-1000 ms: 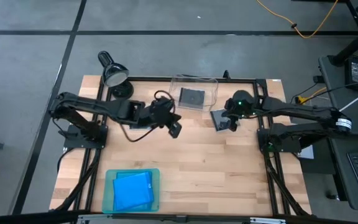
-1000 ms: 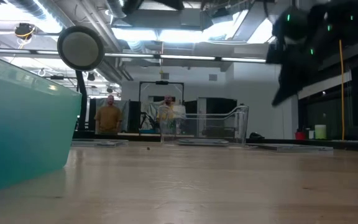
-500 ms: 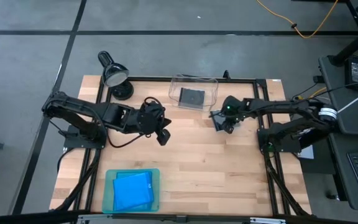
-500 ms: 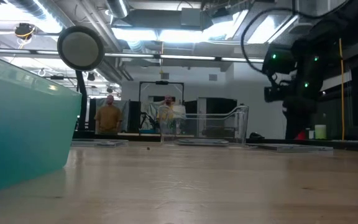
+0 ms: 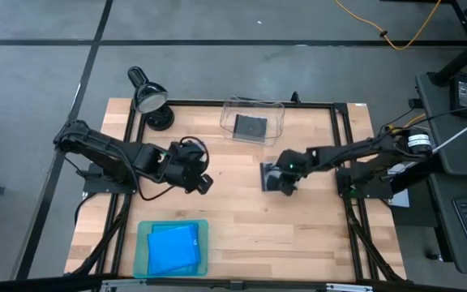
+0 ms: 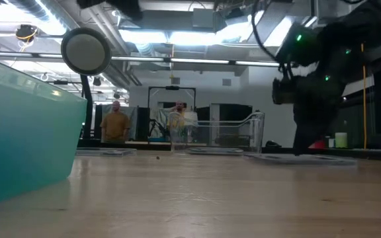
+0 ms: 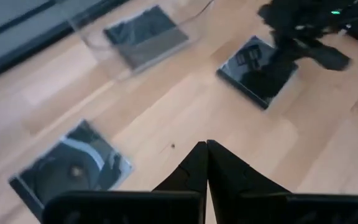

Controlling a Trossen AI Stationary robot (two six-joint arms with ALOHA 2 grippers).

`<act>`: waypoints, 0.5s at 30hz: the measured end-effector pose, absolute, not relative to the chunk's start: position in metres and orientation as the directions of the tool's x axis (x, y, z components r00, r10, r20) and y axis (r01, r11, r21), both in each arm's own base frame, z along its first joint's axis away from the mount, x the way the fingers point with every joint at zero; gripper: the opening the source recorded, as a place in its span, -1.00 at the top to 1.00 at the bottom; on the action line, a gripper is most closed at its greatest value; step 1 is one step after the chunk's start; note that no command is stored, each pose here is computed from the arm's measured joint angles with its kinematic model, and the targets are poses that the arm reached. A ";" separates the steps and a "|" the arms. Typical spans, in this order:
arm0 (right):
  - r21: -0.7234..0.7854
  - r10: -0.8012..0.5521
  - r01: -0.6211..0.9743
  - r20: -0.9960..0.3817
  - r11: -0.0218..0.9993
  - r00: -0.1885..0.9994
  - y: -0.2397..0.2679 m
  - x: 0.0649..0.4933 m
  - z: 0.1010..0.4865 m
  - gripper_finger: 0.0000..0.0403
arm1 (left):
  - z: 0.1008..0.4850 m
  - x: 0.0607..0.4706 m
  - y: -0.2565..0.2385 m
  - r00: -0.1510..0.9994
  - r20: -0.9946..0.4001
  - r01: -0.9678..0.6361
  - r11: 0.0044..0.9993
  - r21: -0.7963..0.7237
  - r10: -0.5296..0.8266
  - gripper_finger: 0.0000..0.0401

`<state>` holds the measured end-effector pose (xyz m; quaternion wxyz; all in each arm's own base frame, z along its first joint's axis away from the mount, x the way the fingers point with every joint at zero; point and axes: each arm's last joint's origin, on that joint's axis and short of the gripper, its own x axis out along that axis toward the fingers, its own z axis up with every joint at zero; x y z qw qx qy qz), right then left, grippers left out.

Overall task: Pick & place jewel cases by type
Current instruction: Put the right black CD case into the transparent bin

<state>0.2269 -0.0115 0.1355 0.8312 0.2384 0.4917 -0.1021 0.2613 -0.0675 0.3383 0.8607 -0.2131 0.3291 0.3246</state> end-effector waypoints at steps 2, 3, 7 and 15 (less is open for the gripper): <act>0.334 0.091 0.394 -0.849 0.856 0.521 0.001 0.230 0.137 0.96 | 0.328 0.257 -0.069 0.560 -0.716 -0.719 0.674 -0.169 0.417 0.99; 0.352 0.108 0.386 -0.842 0.853 0.529 0.008 0.231 0.138 0.96 | 0.321 0.255 -0.071 0.547 -0.725 -0.729 0.664 -0.168 0.418 0.99; 0.392 0.151 0.370 -0.830 0.842 0.536 0.032 0.232 0.138 0.96 | 0.298 0.247 -0.078 0.539 -0.740 -0.754 0.623 -0.210 0.403 0.98; 0.333 0.136 0.311 -0.846 0.890 0.516 0.064 0.252 0.149 0.96 | 0.270 0.239 -0.096 0.591 -0.733 -0.735 0.600 -0.317 0.337 0.98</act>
